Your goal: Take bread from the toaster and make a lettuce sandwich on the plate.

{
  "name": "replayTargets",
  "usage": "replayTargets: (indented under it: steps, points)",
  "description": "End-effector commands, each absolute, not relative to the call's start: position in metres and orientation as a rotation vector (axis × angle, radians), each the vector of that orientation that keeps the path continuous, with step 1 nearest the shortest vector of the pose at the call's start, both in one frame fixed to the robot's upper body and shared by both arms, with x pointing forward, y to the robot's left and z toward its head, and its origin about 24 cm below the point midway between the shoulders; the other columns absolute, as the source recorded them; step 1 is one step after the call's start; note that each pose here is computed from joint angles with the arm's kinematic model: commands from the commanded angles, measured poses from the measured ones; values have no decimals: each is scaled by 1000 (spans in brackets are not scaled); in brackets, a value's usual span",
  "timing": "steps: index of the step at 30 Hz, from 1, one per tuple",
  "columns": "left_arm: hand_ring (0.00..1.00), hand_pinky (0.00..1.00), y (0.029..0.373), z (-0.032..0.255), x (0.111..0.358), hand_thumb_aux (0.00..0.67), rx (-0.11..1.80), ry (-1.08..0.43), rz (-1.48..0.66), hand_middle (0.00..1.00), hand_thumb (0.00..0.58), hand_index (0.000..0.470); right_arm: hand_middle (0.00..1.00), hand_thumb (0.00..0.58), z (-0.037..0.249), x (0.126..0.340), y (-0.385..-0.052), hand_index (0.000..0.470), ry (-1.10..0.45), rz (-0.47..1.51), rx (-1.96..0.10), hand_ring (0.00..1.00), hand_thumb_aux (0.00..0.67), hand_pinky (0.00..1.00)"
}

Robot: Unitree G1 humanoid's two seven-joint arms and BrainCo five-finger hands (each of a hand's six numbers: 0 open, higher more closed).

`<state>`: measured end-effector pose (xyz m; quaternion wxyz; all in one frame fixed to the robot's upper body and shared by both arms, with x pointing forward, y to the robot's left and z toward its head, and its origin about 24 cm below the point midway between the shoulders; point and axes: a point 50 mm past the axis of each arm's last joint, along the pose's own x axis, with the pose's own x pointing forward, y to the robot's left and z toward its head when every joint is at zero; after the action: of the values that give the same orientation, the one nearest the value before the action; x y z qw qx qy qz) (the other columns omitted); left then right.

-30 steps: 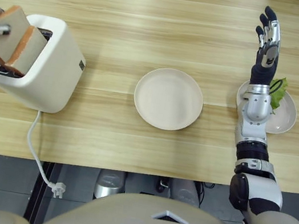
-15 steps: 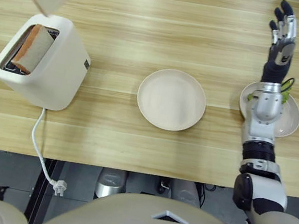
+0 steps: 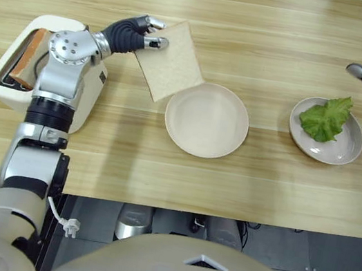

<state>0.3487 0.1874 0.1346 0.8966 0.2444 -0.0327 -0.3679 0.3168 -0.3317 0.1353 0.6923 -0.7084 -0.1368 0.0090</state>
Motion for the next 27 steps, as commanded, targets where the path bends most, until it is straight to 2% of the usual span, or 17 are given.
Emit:
replayTargets:
  steps: [1,6,13,27]
  points:
    - [1000,1000,172,116,355,670,584,-12,-826,1000,580,460,0,0,99,303,-347,0,-250,151,-1976,0,0,0]
    - [1000,1000,147,98,359,670,605,38,-941,1000,580,460,0,0,78,293,-352,0,-222,210,-2045,0,0,0]
    - [1000,1000,121,74,354,670,585,87,-1082,1000,580,460,0,0,71,295,-349,0,-227,250,-2104,0,0,0]
    - [1000,1000,110,65,357,670,642,106,-1100,1000,580,460,0,0,65,292,-358,0,-125,230,-2155,0,0,0]
